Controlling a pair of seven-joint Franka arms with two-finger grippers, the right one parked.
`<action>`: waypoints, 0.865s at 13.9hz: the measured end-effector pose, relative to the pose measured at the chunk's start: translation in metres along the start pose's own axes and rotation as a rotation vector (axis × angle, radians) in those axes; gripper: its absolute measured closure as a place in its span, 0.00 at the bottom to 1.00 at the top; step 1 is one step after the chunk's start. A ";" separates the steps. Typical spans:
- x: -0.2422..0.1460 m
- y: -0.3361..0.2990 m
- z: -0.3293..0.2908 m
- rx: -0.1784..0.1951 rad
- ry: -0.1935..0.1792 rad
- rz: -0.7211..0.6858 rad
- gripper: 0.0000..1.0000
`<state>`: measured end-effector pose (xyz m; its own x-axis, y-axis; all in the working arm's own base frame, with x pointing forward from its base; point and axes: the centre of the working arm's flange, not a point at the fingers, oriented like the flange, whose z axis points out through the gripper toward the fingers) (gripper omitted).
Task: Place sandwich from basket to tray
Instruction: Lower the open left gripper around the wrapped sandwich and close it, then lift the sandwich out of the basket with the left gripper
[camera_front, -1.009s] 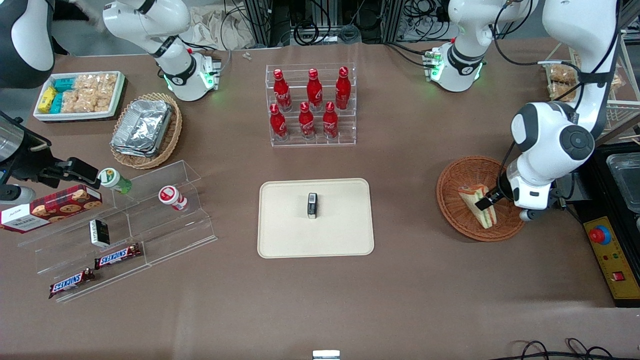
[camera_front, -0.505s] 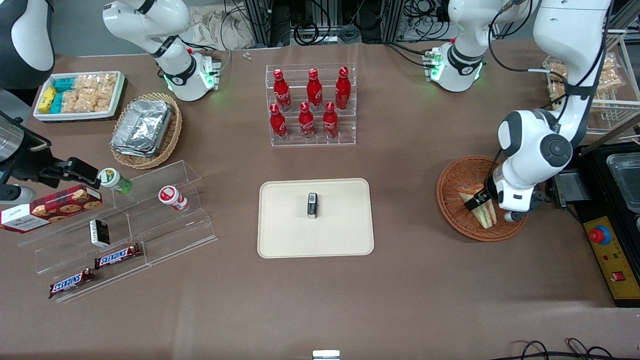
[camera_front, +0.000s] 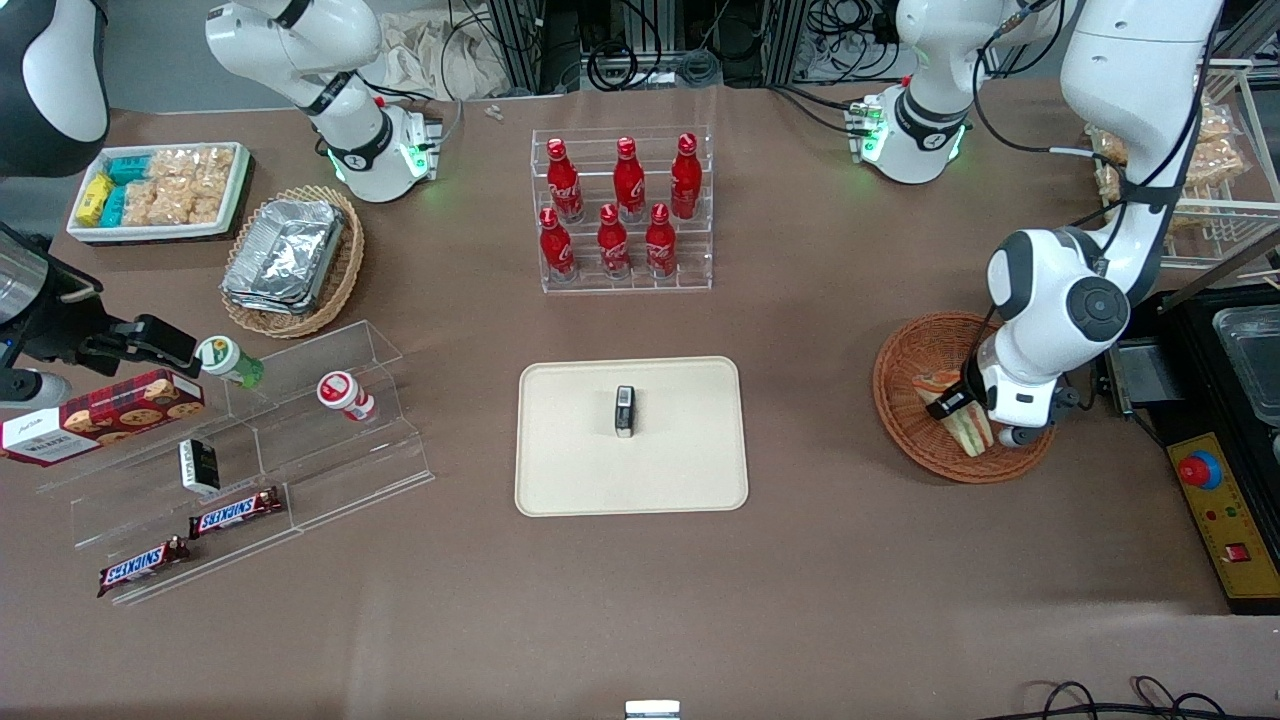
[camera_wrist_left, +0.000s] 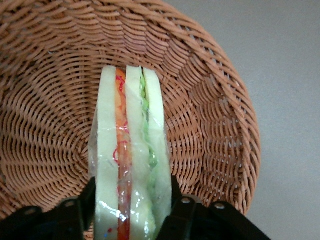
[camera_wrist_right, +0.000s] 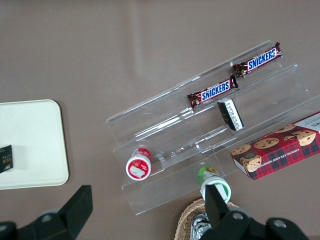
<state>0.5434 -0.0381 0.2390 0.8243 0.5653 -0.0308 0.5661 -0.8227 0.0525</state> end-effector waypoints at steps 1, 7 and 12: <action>0.001 0.001 -0.003 -0.004 0.006 -0.003 0.52; 0.013 0.013 -0.078 0.044 -0.045 -0.041 0.81; 0.027 0.024 -0.203 0.123 -0.154 0.035 0.81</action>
<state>0.5784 -0.0298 0.4417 0.8289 0.5283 -0.1839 0.5259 -0.8480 -0.0657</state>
